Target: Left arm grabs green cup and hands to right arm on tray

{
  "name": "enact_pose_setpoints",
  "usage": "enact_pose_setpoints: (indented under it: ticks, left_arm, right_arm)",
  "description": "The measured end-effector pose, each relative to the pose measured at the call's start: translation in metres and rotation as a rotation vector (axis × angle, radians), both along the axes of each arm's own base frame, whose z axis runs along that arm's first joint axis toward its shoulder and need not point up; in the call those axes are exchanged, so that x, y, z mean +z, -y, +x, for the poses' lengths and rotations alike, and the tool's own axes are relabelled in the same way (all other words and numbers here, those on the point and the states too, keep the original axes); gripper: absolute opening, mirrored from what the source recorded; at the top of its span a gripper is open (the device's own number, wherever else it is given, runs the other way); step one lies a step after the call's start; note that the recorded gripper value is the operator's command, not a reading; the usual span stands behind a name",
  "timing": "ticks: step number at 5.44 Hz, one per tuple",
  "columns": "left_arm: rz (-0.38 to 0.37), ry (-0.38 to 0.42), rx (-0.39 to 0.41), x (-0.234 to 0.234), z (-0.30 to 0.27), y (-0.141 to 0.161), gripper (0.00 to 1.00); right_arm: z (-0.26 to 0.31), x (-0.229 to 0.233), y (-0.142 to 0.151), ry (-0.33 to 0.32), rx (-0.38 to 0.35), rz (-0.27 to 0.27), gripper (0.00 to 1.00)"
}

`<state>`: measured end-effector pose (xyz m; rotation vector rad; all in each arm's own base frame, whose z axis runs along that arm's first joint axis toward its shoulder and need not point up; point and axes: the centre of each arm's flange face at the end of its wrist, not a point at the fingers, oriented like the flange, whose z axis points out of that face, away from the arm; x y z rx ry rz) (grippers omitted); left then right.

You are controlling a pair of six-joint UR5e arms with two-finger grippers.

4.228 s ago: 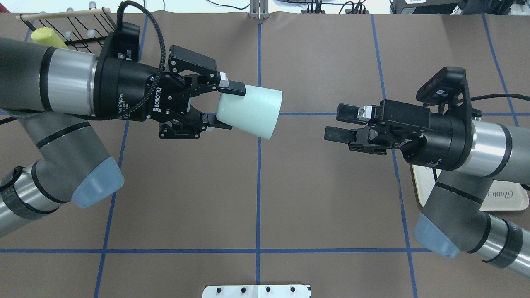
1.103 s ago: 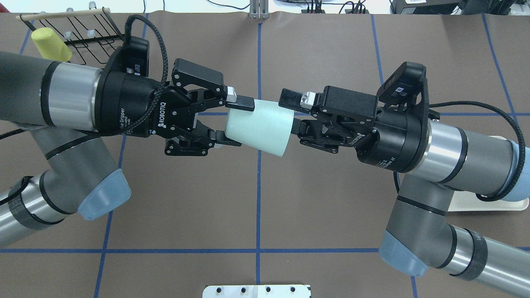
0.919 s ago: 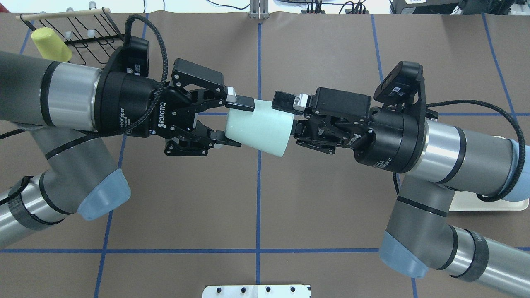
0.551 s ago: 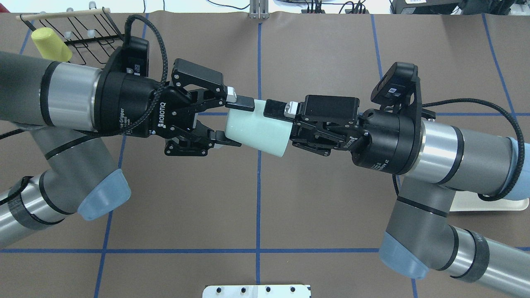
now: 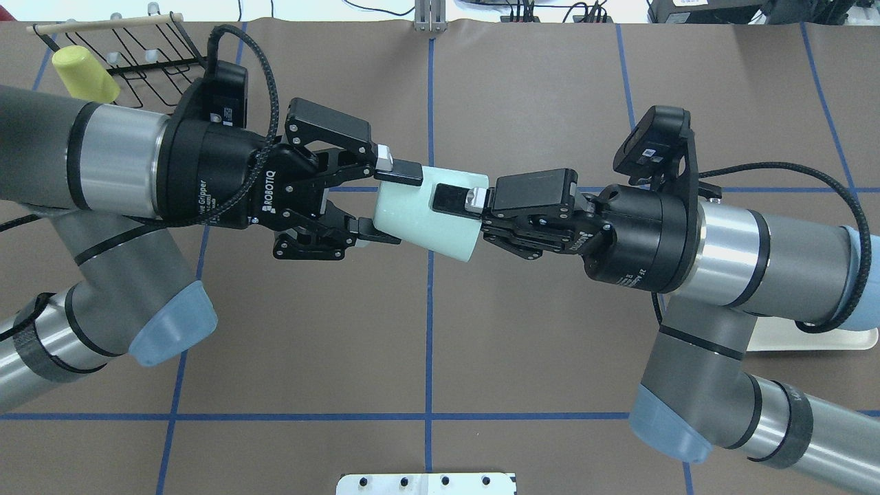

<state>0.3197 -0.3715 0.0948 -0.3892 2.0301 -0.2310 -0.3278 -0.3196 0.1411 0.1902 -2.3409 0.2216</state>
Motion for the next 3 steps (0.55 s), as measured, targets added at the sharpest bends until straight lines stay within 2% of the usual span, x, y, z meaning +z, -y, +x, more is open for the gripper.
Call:
enact_pose_setpoints:
  ticks: [3]
  left_arm:
    - [0.011, 0.003, -0.002, 0.0003, 0.0016, 0.0004, 1.0]
  right_arm:
    - [0.0003, 0.0038, -0.0007, -0.017, -0.014, 0.012, 0.0]
